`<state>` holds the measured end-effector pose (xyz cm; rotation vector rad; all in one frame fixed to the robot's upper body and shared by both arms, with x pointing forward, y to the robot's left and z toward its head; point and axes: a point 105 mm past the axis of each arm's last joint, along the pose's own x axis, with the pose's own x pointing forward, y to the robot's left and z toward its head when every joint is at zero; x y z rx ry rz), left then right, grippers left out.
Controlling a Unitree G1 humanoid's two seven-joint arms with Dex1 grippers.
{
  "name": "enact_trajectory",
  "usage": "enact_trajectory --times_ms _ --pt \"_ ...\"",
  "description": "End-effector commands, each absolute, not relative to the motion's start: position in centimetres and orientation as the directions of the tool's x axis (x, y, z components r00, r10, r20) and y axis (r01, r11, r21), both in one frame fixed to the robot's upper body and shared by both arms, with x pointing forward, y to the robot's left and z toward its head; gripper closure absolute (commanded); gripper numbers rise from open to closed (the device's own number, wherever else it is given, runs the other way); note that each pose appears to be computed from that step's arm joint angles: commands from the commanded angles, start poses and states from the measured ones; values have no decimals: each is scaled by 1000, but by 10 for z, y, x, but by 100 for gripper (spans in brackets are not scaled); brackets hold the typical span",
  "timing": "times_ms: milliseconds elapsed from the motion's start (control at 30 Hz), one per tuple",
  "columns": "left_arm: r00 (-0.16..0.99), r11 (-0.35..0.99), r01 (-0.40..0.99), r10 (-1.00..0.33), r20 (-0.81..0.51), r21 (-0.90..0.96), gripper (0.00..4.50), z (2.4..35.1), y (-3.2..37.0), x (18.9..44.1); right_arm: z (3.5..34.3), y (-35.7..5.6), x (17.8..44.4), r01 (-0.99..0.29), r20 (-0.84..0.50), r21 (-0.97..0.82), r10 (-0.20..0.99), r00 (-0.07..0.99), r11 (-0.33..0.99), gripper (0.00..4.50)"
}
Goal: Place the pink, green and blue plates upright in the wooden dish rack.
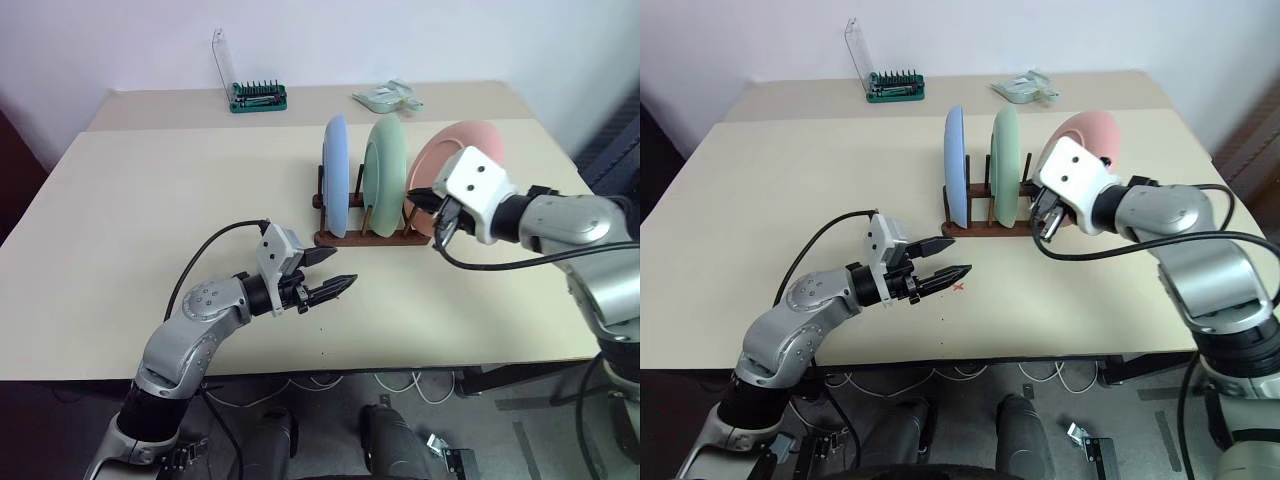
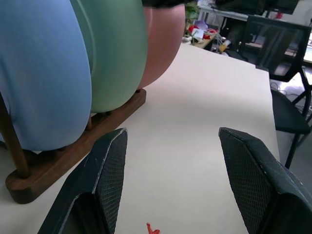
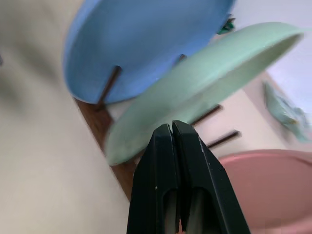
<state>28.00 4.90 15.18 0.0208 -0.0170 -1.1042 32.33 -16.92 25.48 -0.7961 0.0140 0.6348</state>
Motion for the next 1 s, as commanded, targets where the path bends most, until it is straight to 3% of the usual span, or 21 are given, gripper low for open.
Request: enact_trajectory --times_ms 33,200,333,567,800,1000 --pt "448 448 893 -894 26 46 143 155 50 278 303 -213 315 -359 -122 -740 412 903 569 449" --pt "443 444 895 -896 26 38 143 152 50 279 310 -261 310 -249 -136 -787 234 963 564 449" --pt "440 441 897 -898 23 44 143 149 50 281 286 -282 310 -267 -224 -797 144 964 542 449" --pt "441 441 896 -897 22 54 143 143 51 280 249 -248 326 -377 -260 -753 283 923 539 449" --pt "463 464 884 -886 27 54 143 145 54 279 258 -208 331 -437 -216 -733 432 876 521 449" --pt "468 469 882 -883 29 54 143 146 53 280 261 -200 328 -456 -219 -735 462 860 501 449"
